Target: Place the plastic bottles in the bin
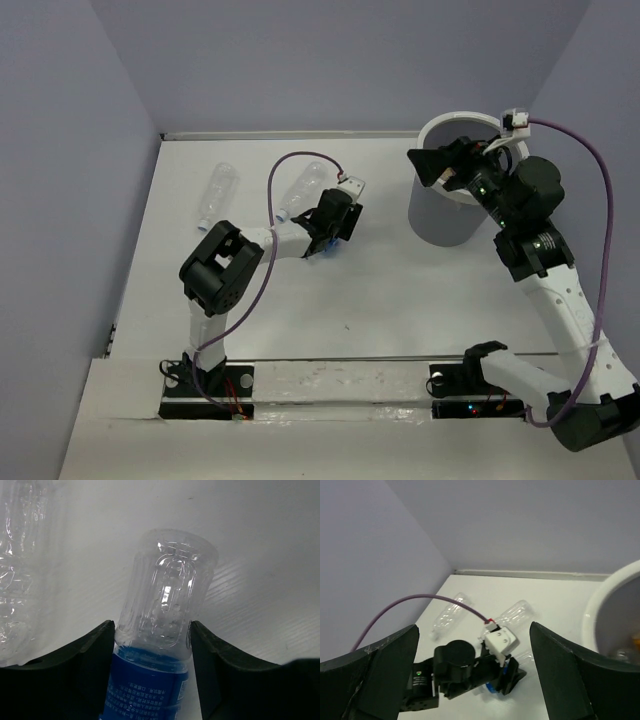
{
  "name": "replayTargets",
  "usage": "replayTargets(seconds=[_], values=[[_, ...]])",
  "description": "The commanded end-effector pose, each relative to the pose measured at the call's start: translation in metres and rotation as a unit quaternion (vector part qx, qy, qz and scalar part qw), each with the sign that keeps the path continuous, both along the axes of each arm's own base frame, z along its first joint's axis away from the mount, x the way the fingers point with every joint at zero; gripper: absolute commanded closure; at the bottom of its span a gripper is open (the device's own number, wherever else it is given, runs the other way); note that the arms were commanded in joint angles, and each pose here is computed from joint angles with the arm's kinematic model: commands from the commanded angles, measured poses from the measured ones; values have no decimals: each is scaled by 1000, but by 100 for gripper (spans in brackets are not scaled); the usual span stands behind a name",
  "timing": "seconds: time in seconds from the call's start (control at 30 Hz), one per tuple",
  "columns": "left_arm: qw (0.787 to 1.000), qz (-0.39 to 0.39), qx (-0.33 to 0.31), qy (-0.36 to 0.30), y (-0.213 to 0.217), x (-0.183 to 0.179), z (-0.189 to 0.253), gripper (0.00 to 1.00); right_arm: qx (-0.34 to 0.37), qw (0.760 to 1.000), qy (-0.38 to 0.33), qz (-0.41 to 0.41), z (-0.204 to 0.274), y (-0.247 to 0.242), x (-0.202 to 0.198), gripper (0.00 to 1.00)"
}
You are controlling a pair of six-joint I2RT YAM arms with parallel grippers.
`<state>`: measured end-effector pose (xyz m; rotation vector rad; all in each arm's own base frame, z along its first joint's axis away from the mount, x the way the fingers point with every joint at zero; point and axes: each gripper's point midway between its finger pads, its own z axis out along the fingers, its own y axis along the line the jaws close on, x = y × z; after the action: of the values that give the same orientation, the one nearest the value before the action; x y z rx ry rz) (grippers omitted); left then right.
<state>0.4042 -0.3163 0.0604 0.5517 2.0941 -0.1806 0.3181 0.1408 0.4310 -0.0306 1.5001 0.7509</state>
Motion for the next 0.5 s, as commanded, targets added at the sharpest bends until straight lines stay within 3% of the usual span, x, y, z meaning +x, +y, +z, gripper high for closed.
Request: replayTargets(seconds=[0.0,0.1,0.13,0.23,0.3,0.37,0.43,0.47], values=[[1000,-1,-17,-9,6,-10,12,46,5,998,-40,58,32,40,-14,3],[998,4,-56,1,8,-25,24,61,4,995,-37,88,37,74,-14,3],[998,7,-59,9,16,-37,17,62,1,995,-37,91,41,83,-9,3],[991,7,-133,-7,22,-62,53,64,-11,995,-29,92,39,109,-1,3],[980,11,-192,-42,31,-74,100,71,-25,997,-9,77,31,126,24,3],[972,30,-227,-45,46,-88,112,71,-52,998,18,45,14,132,49,4],[951,59,-293,-80,71,-105,158,71,-82,995,50,-8,-10,140,94,4],[952,66,-291,-63,72,-109,147,71,-87,994,54,-23,-13,135,96,4]])
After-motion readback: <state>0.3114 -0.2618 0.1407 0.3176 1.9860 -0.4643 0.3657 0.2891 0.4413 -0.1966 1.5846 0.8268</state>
